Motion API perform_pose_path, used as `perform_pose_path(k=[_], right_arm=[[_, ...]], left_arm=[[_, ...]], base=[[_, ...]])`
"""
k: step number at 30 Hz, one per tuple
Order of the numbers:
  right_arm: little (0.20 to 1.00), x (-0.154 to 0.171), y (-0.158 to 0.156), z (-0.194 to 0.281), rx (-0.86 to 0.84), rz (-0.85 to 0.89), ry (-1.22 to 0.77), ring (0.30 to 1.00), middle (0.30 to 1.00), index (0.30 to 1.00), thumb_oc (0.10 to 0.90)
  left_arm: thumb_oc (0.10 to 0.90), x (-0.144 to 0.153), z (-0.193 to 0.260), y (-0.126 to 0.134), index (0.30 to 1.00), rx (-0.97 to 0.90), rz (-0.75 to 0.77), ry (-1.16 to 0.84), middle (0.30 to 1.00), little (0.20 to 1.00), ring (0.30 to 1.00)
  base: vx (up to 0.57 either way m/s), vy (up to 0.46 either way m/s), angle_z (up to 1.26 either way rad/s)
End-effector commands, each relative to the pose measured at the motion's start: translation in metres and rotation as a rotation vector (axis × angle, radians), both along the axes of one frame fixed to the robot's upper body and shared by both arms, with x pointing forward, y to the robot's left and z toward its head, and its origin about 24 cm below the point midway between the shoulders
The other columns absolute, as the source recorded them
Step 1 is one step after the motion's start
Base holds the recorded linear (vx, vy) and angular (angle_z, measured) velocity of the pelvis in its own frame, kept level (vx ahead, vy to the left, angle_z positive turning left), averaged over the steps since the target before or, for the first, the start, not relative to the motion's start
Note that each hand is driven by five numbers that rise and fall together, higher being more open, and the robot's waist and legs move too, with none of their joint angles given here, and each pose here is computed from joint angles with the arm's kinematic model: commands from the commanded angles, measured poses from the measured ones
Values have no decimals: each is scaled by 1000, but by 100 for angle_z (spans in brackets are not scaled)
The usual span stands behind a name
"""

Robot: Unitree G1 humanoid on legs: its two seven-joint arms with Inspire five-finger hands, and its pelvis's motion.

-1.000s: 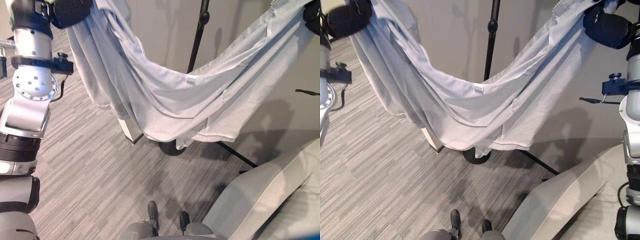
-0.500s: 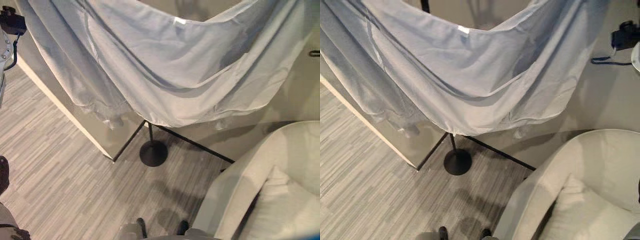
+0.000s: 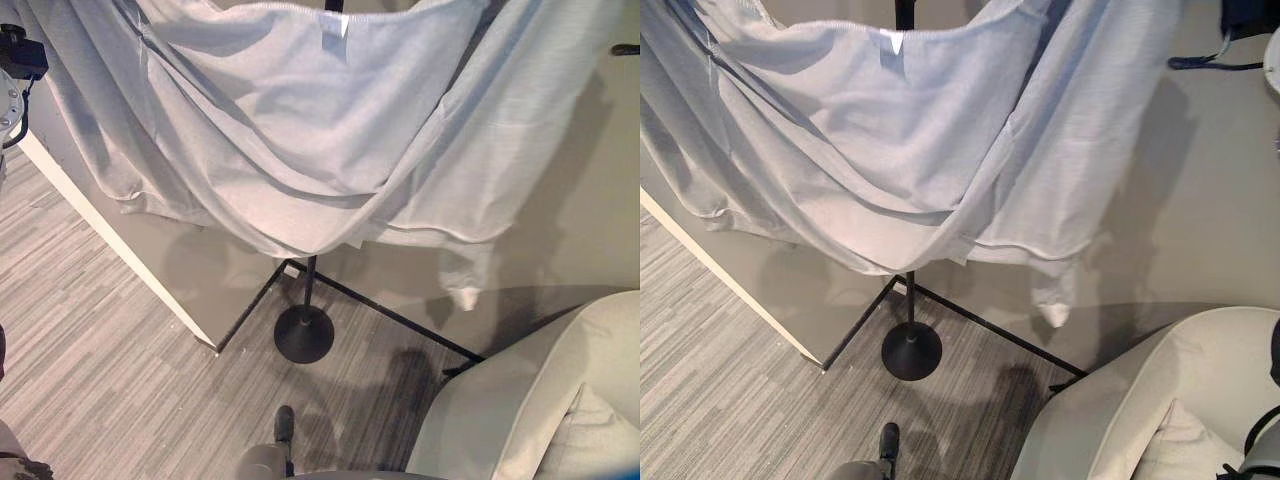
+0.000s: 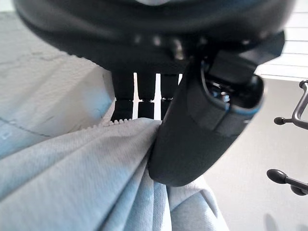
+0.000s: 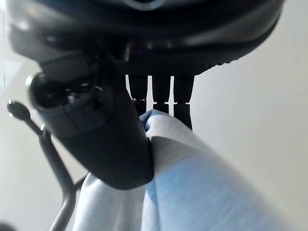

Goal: Hang the clothes on the sofa on the clothes rack.

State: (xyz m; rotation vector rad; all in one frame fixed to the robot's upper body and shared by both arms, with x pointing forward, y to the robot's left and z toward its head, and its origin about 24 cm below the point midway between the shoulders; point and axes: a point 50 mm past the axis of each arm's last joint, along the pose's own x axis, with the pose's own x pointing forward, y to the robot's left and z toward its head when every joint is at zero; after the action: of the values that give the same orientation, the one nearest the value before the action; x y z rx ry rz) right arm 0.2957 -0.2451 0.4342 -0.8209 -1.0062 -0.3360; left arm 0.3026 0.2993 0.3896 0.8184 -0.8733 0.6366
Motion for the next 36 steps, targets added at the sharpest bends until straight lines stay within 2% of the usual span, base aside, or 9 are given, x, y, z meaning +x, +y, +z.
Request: perform_pose_path(k=[1,6,10,22,26,31,36], right_arm=[[300,-24,-14,51,63,-123,-187,300,300,300,400],[300,-16,-26,58,40,-282,-132,300,300,300,400],[300,-16,-31,53,52,-299,-131,300,300,300,400],[300,-12,-25,65,27,-340,-114,300,300,300,400],[300,9,-17,38,-46,-334,-17,300,300,300,400],[300,51,-12,-36,-71,-277,211,300,300,300,400],[300,69,-11,-87,-56,-254,340,300,300,300,400]], left_arm=[[400,-35,55,31,300,-57,168,-190,300,300,300],[400,-21,61,12,300,-42,113,-179,300,300,300],[400,-17,58,-5,300,-18,53,-188,300,300,300],[400,2,58,-8,300,11,118,-94,300,300,300],[400,23,22,-6,300,-14,103,21,300,300,300],[400,49,-42,5,300,-60,123,234,300,300,300],[400,58,-79,10,300,-75,142,355,300,300,300]], base=[[13,11,-12],[21,-6,-18],[75,-18,-4],[34,-10,-1],[-12,1,-10],[-40,2,-5],[-53,2,3]])
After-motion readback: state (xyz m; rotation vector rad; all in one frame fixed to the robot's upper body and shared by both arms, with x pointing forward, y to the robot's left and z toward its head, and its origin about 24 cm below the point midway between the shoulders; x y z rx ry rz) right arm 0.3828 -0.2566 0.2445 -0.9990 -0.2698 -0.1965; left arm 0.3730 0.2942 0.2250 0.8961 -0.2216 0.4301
